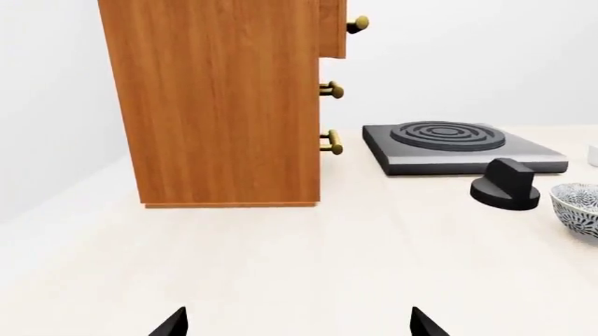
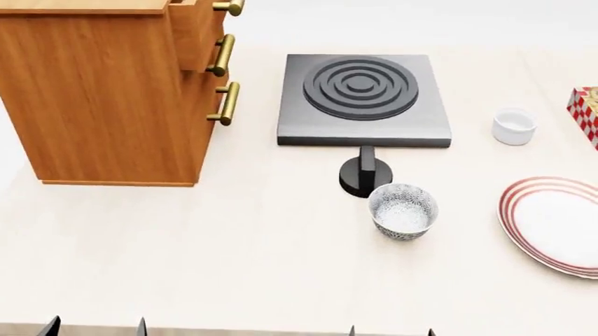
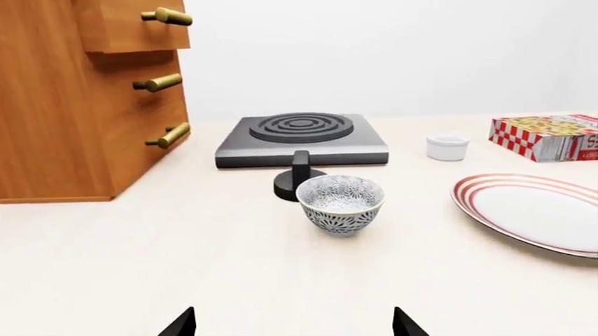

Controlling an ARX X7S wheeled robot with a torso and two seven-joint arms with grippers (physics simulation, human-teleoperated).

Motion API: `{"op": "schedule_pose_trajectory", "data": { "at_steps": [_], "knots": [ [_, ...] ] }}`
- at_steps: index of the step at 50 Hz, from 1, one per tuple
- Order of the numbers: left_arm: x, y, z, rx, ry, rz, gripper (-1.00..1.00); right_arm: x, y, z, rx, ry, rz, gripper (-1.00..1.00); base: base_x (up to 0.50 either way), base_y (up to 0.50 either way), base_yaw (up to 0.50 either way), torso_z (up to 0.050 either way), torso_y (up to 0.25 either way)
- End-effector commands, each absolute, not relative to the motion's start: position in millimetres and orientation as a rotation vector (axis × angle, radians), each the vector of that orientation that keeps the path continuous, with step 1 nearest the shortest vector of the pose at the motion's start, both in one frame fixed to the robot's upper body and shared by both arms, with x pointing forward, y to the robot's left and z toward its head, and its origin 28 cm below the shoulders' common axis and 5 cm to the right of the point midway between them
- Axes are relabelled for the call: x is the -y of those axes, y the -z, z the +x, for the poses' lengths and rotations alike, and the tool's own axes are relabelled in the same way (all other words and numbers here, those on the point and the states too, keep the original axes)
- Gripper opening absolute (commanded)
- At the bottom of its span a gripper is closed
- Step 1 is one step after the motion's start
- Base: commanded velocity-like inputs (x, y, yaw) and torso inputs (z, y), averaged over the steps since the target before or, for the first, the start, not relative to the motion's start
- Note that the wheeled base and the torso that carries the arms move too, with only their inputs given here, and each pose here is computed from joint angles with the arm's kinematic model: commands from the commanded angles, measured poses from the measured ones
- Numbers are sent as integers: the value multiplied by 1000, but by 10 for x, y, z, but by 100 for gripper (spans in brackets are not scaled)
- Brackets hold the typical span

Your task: Pick the akita bowl on the wooden cabinet and place it on the plate.

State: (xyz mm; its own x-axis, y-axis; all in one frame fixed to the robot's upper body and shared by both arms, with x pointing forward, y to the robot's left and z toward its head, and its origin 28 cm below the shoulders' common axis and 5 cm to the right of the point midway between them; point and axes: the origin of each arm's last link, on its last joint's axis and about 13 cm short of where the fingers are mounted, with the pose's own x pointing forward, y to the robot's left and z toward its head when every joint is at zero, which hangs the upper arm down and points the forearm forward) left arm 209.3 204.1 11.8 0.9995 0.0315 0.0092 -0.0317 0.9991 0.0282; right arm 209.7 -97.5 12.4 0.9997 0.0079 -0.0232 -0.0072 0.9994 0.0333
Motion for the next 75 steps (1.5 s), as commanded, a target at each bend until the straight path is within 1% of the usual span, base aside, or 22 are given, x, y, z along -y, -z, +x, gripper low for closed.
{"op": "schedule_pose_trajectory", "data": {
  "at_steps": [1, 4, 5, 6, 8, 9, 12, 14, 15, 17, 19, 26, 31, 38, 42, 57, 75],
  "knots": [
    [-2046, -117, 2095, 8, -33, 27, 100, 969, -121, 2101, -23, -3, 19, 100, 0, 0, 0, 0, 0],
    [-2046, -117, 2096, 8, -34, 27, 100, 969, -121, 2102, -23, -1, 19, 100, 0, 0, 0, 0, 0],
    [-2050, -336, 2106, 4, -115, 8, 100, 948, -332, 2054, 17, 11, 51, 100, 0, 0, 0, 0, 0],
    [-2036, -410, 2072, -69, -75, 9, 100, 936, -434, 2046, 43, 10, 54, 100, 0, 0, 0, 0, 0],
    [-2033, -499, 2043, -94, -27, -37, 100, 926, -511, 2027, 60, 6, 62, 100, 0, 0, 0, 0, 0],
    [-2029, -563, 2042, -23, -16, -52, 100, 920, -558, 2015, 75, -4, 72, 100, 0, 0, 0, 0, 0],
    [-2027, -649, 2033, 7, 8, -39, 100, 919, -690, 1980, 106, -2, 70, 100, 0, 0, 0, 0, 0],
    [-2036, -688, 2042, 74, -62, 30, 100, 929, -798, 1952, 128, 4, 80, 100, 0, 0, 0, 0, 0],
    [-2040, -698, 2038, 60, -61, 51, 100, 931, -832, 1940, 137, 4, 83, 100, 0, 0, 0, 0, 0],
    [-2051, -745, 2033, 51, -47, -2, 100, 933, -902, 1912, 160, -2, 91, 100, 0, 0, 0, 0, 0],
    [-2064, -840, 1996, 106, -57, -16, 100, 937, -999, 1876, 185, -1, 99, 100, 0, 0, 0, 0, 0],
    [-2082, -1102, 1903, 176, -66, -55, 100, 890, -1323, 1713, 287, -27, 79, 100, 0, 0, 0, 0, 0],
    [-2109, -1296, 1821, 237, -71, -81, 100, 869, -1448, 1623, 340, -31, 60, 100, 0, 0, 0, 0, 0],
    [-2128, -1437, 1750, 287, -76, -90, 100, 849, -1623, 1507, 401, -50, 57, 100, 0, 0, 0, 0, 0],
    [-2127, -1498, 1708, 309, -75, -93, 100, 828, -1707, 1435, 438, -63, 52, 100, 0, 0, 0, 0, 0],
    [-2140, -1596, 1651, 348, -87, -107, 100, 800, -1779, 1353, 497, -104, 58, 100, 30, 0, 0, 0, 0],
    [-2136, -1604, 1645, 348, -81, -119, 100, 788, -1799, 1325, 518, -124, 60, 100, 405, 0, 0, 0, 0]
  ]
}}
